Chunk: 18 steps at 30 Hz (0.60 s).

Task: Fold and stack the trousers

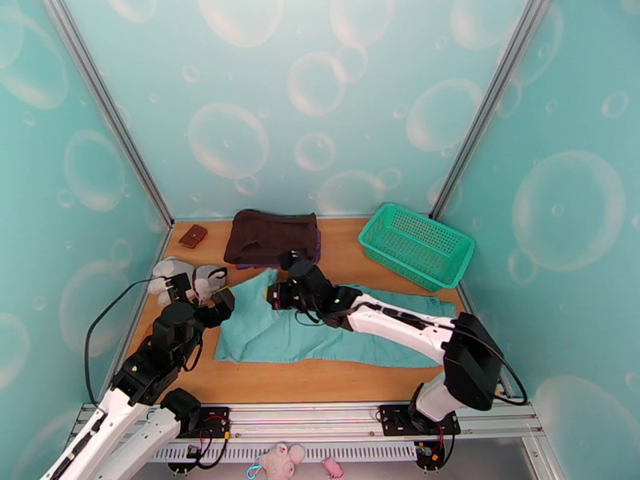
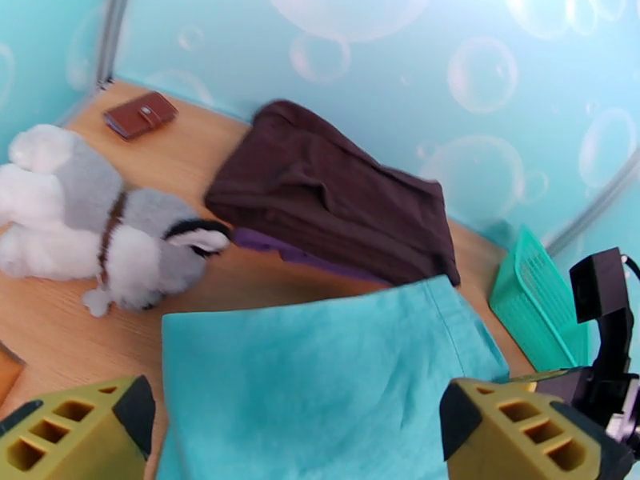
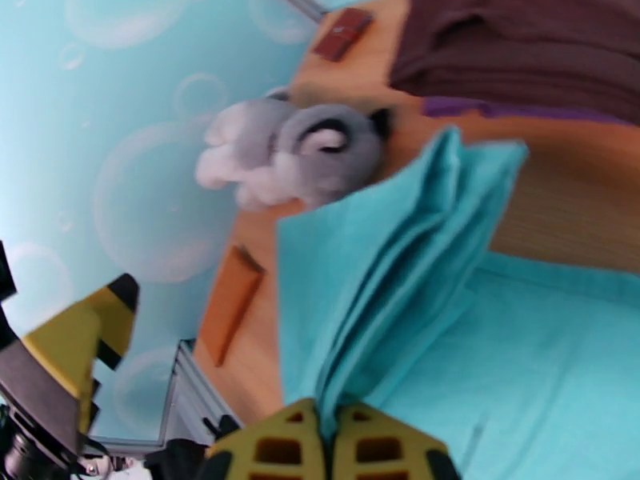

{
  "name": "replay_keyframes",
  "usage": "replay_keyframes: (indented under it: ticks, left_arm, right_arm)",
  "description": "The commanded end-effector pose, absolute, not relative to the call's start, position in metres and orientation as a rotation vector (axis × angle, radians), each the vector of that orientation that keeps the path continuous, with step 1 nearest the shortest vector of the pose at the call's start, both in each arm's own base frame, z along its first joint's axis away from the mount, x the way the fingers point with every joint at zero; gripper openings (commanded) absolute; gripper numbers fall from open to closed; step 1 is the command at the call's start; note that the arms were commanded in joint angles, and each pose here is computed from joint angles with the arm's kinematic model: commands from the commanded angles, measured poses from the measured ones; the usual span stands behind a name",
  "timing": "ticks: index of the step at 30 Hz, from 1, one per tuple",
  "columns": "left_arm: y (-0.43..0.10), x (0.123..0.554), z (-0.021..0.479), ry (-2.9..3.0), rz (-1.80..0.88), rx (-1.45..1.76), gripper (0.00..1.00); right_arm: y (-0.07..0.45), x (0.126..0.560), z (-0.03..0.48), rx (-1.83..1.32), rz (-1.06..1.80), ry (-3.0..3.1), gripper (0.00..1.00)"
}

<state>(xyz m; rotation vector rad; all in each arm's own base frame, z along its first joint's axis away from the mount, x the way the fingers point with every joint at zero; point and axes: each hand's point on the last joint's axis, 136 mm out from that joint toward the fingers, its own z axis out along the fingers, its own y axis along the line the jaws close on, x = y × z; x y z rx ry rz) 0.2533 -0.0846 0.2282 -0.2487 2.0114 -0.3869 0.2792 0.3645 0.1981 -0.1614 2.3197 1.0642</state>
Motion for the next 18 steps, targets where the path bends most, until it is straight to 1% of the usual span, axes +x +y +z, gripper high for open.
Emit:
replay_keyframes:
  ticks: [1,5,8,10,13,18]
  left_arm:
    - [-0.123,0.256,0.207,2.109,-0.528,-0.081,0.99]
    - [-0.135,0.261,0.184,2.209,-0.541,-0.060,0.99]
    - [-0.135,0.263,0.159,2.301,-0.487,-0.066,0.99]
    - [-0.140,0.262,0.144,2.346,-0.499,-0.053,0.99]
    - [-0.144,0.260,0.123,2.425,-0.509,-0.078,0.99]
    - [-0.136,0.252,0.079,2.551,-0.438,-0.184,0.99]
  right_arm:
    - [0.330,0.278,0.202,-0.062,1.068,2.262,0.00]
    - [0.282,0.269,0.156,0.040,0.990,2.329,0.00]
    - [0.257,0.270,0.140,0.091,0.929,2.331,0.00]
    - [0.245,0.274,0.137,0.110,0.907,2.315,0.00]
    - [0.238,0.278,0.137,0.086,0.881,2.305,0.01]
    - [0.257,0.286,0.159,-0.033,0.898,2.268,0.02]
